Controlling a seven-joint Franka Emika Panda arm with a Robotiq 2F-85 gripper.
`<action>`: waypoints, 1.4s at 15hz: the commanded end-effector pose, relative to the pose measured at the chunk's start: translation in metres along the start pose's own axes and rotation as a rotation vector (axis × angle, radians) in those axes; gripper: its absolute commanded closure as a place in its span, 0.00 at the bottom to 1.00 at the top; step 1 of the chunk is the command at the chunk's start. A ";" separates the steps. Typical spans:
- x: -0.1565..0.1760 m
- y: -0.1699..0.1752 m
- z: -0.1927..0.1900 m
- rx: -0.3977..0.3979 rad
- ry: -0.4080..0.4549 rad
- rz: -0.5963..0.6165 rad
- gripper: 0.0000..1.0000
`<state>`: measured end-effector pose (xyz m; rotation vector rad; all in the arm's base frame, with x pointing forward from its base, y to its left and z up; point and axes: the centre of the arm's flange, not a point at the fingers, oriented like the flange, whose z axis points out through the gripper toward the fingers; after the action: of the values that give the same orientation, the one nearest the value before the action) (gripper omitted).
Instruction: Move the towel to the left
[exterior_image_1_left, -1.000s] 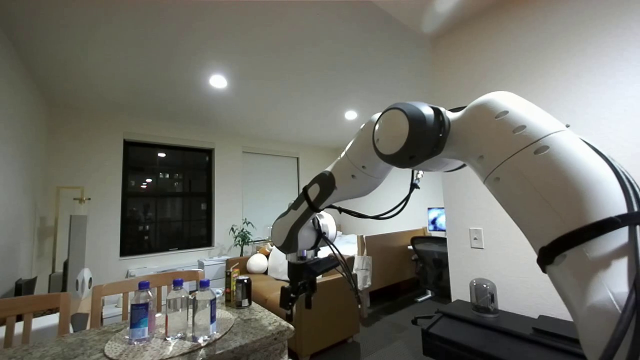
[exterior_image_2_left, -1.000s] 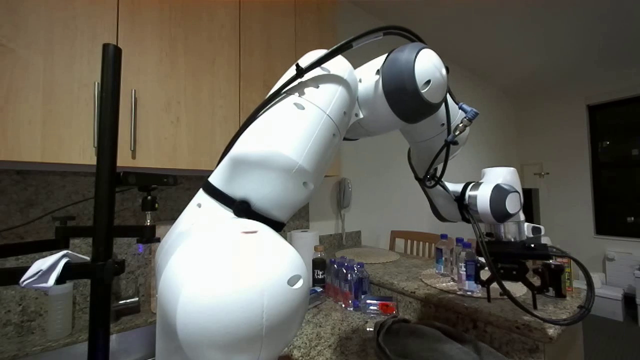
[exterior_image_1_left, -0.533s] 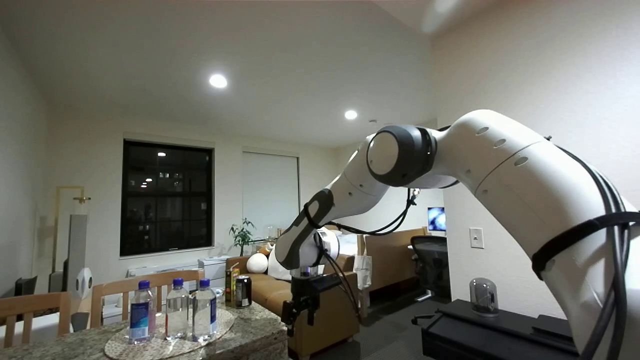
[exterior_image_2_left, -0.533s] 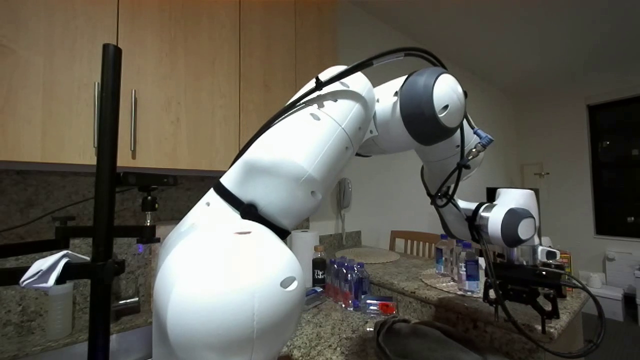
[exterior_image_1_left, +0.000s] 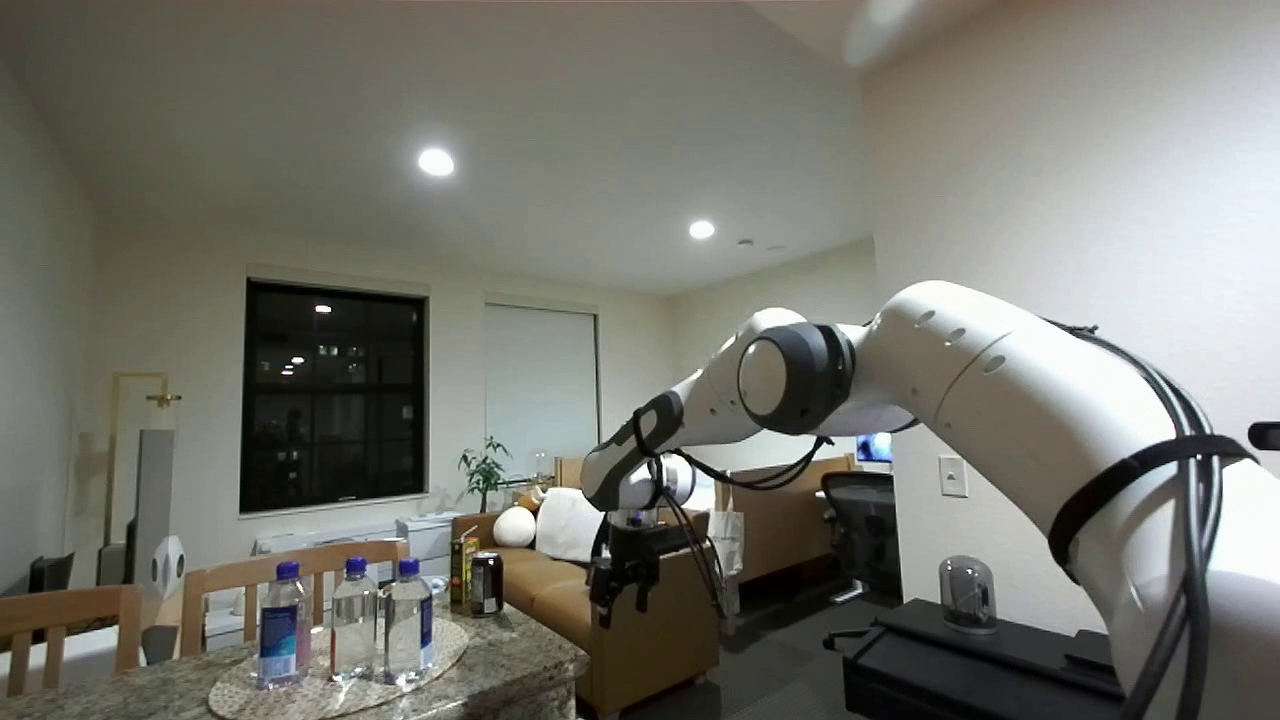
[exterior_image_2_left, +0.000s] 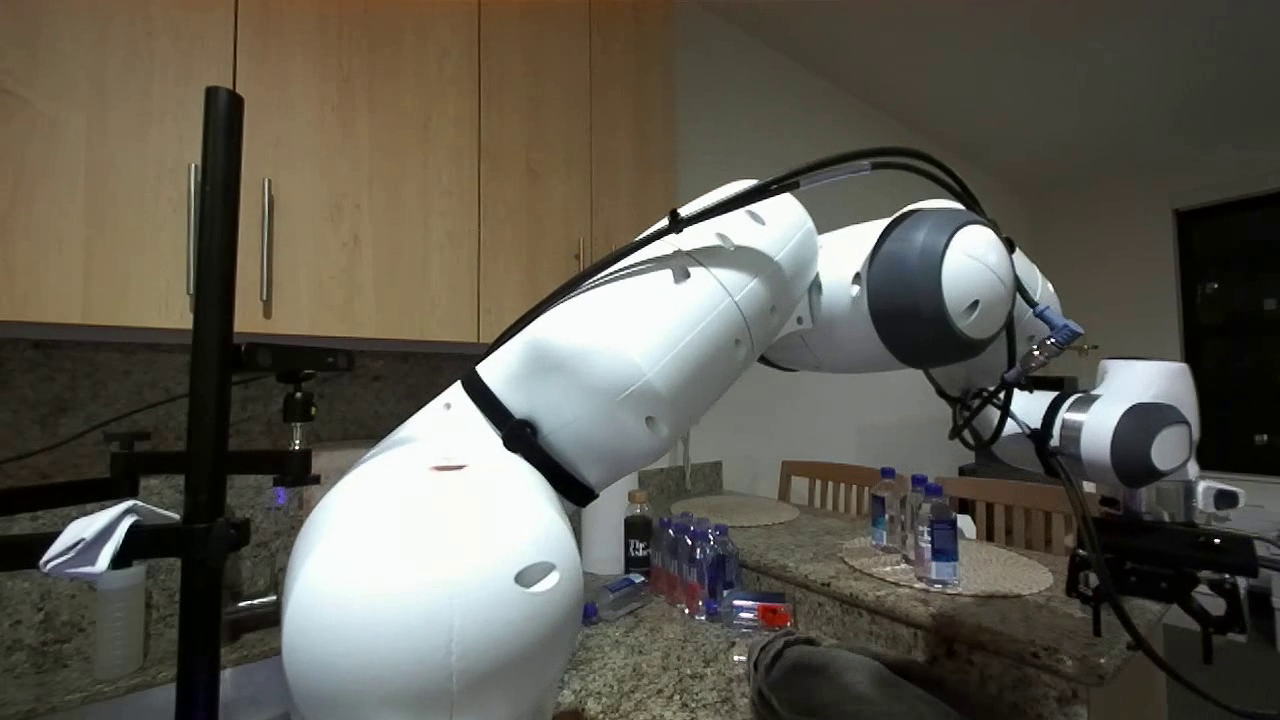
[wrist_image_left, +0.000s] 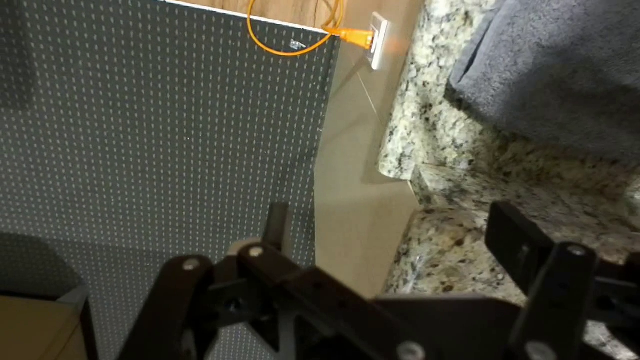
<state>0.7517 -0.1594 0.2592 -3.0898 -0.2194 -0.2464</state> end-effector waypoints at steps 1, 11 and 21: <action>0.024 0.041 -0.011 0.080 -0.043 -0.028 0.00; -0.048 -0.065 0.005 0.176 -0.182 -0.184 0.00; -0.089 -0.130 0.033 0.093 -0.184 -0.274 0.00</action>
<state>0.7021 -0.0795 0.2299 -2.9544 -0.5958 0.0263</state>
